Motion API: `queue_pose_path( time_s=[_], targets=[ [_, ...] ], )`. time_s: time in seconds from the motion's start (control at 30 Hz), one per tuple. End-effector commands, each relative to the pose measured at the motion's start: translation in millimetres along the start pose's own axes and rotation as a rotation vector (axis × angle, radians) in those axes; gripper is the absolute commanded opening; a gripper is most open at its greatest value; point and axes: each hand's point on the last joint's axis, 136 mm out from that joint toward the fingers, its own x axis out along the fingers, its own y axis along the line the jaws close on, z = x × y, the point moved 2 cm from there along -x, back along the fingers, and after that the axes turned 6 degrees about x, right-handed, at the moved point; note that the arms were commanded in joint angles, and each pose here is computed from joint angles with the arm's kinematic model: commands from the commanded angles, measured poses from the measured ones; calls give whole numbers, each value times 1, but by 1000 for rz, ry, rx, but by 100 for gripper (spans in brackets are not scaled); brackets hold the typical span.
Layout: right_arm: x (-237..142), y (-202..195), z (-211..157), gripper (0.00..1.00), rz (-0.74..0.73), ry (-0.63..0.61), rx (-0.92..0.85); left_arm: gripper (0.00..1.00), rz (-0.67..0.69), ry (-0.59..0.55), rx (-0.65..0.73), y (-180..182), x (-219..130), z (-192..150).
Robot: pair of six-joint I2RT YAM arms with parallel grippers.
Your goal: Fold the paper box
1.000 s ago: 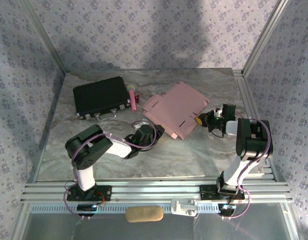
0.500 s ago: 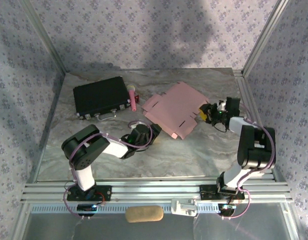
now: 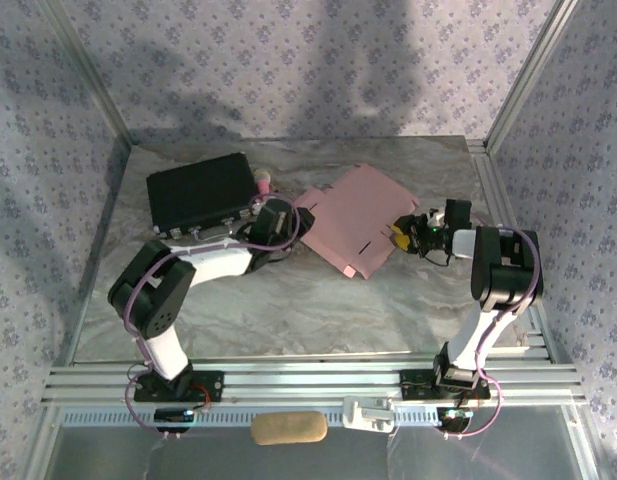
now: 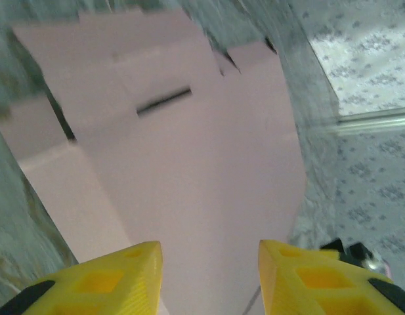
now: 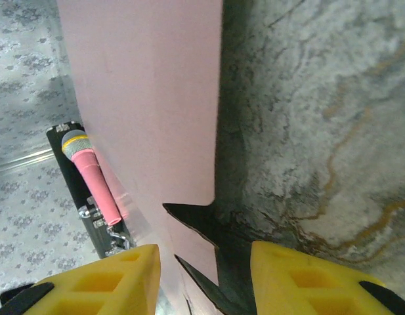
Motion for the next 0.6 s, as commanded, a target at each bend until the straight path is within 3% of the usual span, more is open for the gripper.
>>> queue_pose_path(
  time_s=[0.0,0.23,0.57],
  targets=[
    [5,9,0,42,35,29,-44,42,168,54,113,35,11,10],
    [9,9,1,42,35,42,-50,43,234,115,236,39,41,18],
    [16,19,-2,43,73,67,-84,43,265,176,240,58,65,3]
  ],
)
